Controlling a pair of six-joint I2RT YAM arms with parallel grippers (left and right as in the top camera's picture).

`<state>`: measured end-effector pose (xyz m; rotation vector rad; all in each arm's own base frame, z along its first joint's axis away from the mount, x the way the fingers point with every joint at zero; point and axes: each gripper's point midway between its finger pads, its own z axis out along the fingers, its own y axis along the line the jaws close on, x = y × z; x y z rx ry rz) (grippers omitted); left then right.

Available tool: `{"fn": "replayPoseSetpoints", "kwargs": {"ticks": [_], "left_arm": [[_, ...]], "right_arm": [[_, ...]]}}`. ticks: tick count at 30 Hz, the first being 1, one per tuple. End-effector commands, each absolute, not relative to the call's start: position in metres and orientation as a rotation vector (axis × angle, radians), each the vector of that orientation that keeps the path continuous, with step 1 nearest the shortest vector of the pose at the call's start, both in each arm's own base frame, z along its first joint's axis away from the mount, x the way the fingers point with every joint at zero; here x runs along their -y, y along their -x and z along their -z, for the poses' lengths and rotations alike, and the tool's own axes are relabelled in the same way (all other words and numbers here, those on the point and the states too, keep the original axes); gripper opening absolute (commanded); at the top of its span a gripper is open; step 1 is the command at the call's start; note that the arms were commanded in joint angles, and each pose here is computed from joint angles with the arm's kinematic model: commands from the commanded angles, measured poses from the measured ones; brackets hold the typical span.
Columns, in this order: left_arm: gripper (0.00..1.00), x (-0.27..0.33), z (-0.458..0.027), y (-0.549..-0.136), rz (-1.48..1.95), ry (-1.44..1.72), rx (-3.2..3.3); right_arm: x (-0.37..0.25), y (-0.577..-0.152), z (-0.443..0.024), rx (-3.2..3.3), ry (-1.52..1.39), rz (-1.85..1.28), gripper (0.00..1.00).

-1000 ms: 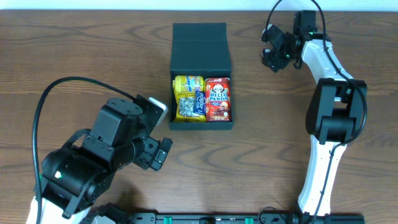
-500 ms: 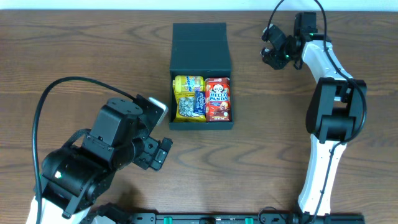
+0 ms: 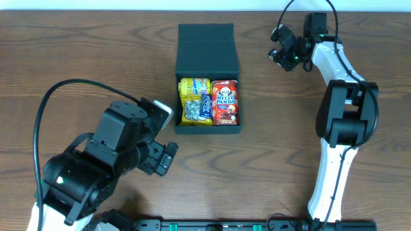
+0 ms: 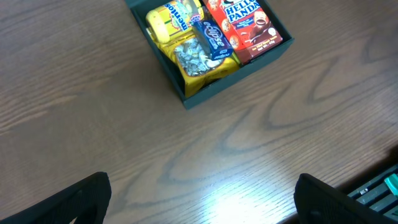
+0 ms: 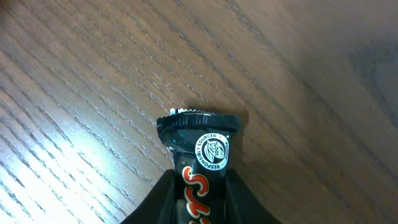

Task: Pack container
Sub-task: 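Move the right gripper to the black Mars bar and grasp it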

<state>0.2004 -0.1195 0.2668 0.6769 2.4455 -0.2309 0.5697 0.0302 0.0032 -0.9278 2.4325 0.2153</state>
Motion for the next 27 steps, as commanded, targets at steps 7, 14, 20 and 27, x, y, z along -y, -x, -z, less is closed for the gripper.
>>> {"fn": "replayPoseSetpoints", "kwargs": {"ticks": [7, 14, 20, 27], "left_arm": [[0.95, 0.119, -0.271, -0.201, 0.238, -0.663, -2.440], [0.95, 0.119, -0.271, -0.201, 0.238, -0.663, -2.440], [0.95, 0.119, -0.271, -0.201, 0.238, -0.663, -2.440], [0.95, 0.119, -0.271, -0.201, 0.238, -0.663, -2.440]], "right_arm": [[-0.027, -0.582, 0.003, -2.497, 0.652, -0.278, 0.15], [-0.061, -0.579, -0.051, -2.391, 0.654, -0.475, 0.13], [-0.100, -0.564, -0.137, -2.309, 0.625, -0.553, 0.08], [-0.168, -0.515, -0.212, -2.232, 0.784, -0.592, 0.08]]}}
